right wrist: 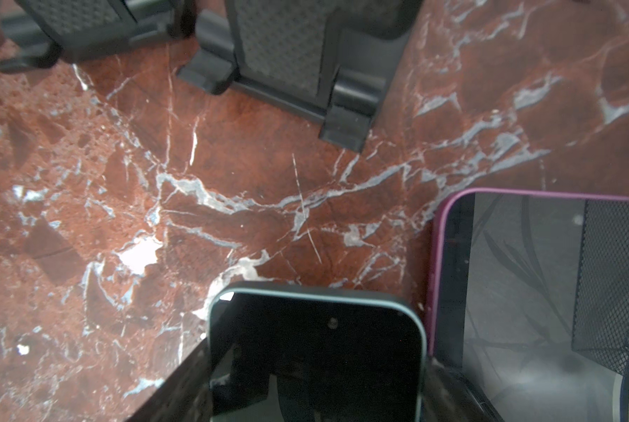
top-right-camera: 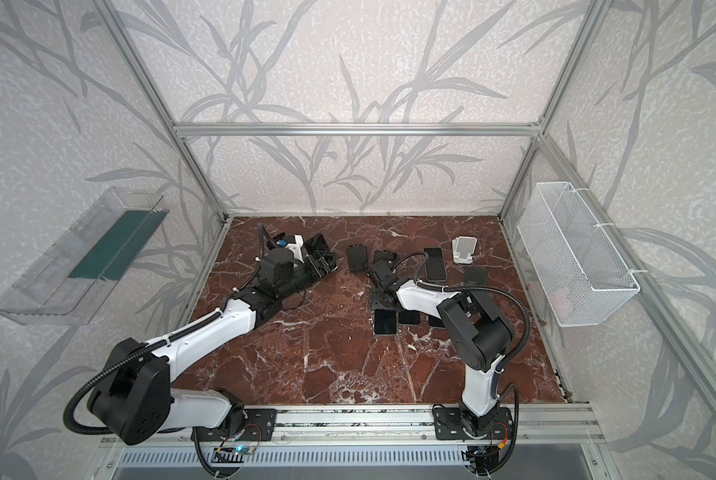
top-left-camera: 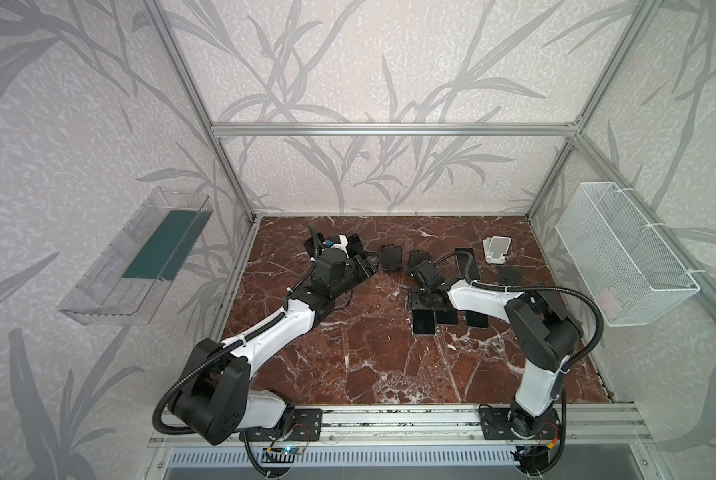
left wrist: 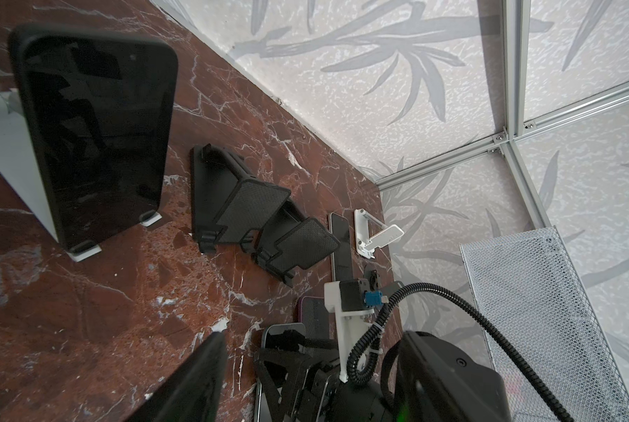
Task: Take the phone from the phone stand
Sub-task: 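Lower the teal-edged phone flat beside the purple-edged phone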
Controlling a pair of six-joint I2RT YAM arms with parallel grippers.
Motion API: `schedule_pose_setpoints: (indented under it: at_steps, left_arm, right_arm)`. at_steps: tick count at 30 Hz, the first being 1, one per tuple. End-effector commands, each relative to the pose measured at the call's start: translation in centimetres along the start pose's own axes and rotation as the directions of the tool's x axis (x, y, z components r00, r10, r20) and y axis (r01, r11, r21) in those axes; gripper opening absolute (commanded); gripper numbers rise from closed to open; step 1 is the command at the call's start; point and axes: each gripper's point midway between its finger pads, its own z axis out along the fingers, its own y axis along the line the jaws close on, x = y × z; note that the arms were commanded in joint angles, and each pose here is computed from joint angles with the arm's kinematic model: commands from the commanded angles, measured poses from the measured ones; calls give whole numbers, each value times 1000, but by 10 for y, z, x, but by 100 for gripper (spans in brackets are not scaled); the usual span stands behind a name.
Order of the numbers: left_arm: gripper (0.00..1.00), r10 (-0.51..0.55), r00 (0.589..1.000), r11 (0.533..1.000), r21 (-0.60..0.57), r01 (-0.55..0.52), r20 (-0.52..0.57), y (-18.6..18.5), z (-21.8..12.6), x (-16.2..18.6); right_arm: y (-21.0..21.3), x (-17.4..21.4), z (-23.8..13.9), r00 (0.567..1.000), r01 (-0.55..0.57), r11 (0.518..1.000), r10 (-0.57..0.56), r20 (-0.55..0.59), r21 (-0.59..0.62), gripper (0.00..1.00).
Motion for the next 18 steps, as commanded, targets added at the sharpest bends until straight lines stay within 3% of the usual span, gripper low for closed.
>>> schedule_pose_setpoints:
  at_steps: [1, 18]
  left_arm:
    - [75, -9, 1000, 1000, 18, 8, 19, -9, -2, -8]
    - [75, -18, 1000, 999, 38, 17, 18, -15, -5, -9]
  right_arm:
    - [3, 8, 7, 998, -54, 998, 54, -17, -19, 66]
    - [5, 9, 7, 999, -16, 1000, 15, -32, -24, 70]
